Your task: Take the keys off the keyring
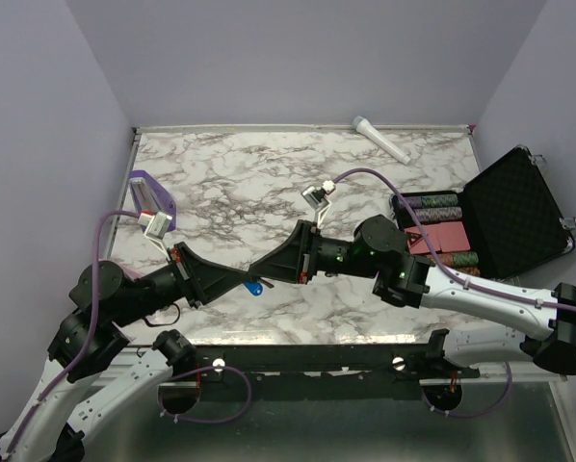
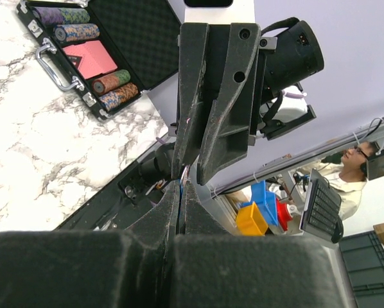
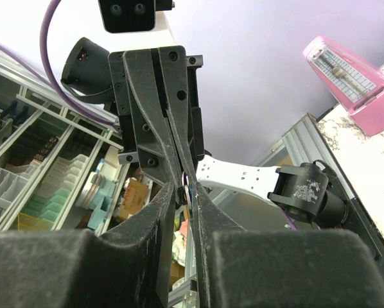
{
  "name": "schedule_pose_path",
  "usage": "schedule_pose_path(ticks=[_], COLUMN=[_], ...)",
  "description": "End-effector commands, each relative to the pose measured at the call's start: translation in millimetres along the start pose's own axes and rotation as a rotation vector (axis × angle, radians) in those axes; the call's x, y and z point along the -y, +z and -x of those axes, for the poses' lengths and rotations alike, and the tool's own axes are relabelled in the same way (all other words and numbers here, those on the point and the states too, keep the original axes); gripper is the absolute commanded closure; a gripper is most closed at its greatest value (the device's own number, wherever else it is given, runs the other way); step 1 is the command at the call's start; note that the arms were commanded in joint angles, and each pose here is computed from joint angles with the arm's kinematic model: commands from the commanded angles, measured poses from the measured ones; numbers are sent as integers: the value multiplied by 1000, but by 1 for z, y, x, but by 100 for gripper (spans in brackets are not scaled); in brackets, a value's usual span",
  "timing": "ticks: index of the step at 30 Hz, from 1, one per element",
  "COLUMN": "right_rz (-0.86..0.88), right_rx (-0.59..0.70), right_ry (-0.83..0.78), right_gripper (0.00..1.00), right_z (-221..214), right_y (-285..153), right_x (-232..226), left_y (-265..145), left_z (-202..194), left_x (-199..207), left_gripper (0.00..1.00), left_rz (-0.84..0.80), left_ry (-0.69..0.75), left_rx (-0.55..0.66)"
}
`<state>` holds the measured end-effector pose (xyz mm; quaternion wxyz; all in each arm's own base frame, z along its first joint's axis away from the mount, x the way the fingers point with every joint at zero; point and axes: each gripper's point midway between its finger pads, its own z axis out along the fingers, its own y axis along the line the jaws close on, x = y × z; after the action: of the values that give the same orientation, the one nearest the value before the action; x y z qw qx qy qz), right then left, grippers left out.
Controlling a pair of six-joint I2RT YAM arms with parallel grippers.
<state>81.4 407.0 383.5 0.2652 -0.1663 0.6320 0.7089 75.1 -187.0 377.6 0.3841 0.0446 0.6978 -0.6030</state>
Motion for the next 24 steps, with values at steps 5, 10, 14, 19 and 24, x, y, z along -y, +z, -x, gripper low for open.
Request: schedule_pose_path(ticks=[5,10,14,19,24], right_rz=[24,14,9,15,7], right_rx=[-13,-14,-8,-12,-16], right_ry=[-13,-12,-11,-14,-9], right_gripper=[76,73,71,73,77], right_z=[-4,-6,-6,-5,-7], right_y=[6,4,3,4,6], right_x=[-10,-7,-6,-8,-4], left_y=[-4,-6,-5,-5,-5], left_z=[15,19,18,18,20], left_x=[7,8,8,8,9], left_gripper=[100,100,100,100,100], left_rz=[6,10,11,10,10], left_ry=[21,25,23,21,21], left_rx=[69,85,79,82,85])
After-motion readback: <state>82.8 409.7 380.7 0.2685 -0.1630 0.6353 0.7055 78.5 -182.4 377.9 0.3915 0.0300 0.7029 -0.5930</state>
